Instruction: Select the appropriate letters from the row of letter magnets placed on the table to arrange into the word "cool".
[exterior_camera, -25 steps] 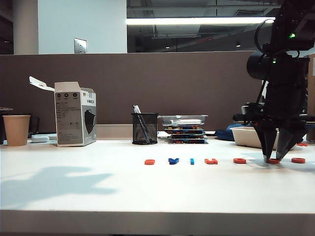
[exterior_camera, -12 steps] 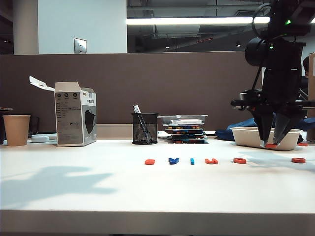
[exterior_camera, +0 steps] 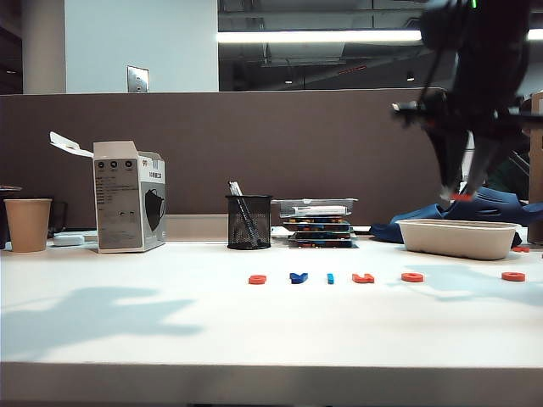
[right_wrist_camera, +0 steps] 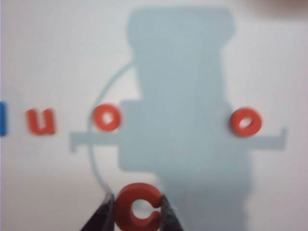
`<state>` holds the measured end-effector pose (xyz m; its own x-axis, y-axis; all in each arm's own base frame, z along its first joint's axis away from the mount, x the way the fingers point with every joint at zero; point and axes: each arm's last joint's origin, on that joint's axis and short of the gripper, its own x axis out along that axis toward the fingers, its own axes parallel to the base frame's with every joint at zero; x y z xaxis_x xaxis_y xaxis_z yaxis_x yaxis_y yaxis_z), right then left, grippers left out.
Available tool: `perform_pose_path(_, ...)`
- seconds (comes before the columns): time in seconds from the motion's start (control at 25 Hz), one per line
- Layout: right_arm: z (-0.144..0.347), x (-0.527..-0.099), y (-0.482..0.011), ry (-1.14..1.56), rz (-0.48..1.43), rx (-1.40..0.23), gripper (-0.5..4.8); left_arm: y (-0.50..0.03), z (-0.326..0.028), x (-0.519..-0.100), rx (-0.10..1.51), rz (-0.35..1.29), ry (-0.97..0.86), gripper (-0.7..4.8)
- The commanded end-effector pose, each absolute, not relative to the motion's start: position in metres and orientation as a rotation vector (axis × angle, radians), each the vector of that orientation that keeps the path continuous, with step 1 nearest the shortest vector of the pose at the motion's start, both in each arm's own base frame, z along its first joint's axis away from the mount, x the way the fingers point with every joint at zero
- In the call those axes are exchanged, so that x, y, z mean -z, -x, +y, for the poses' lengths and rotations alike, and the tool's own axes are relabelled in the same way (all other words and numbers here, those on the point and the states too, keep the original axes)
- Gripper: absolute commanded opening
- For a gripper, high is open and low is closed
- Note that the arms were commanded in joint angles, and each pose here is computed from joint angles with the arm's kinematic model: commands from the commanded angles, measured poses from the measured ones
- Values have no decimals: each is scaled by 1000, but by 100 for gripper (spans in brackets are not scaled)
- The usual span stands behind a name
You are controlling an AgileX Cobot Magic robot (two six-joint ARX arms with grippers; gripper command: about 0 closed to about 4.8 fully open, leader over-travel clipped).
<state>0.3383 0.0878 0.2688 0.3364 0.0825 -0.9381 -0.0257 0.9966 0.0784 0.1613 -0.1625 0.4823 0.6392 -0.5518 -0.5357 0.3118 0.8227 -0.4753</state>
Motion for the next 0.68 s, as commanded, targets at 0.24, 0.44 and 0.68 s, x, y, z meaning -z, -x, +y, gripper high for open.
perform_pose_path(0.24,142,-286,-303,-42,1211,-79,94,-161,-162,-484,510,709,356,-3)
perform_pose_path(0.44,188,-268,-280,-34,1182,-130,94,-161,-162,-484,510,709,356,-3)
perform_pose_path(0.68,208,-232,-262,-75,1188,-148,94,-160,-162,-484,510,711,355,-3)
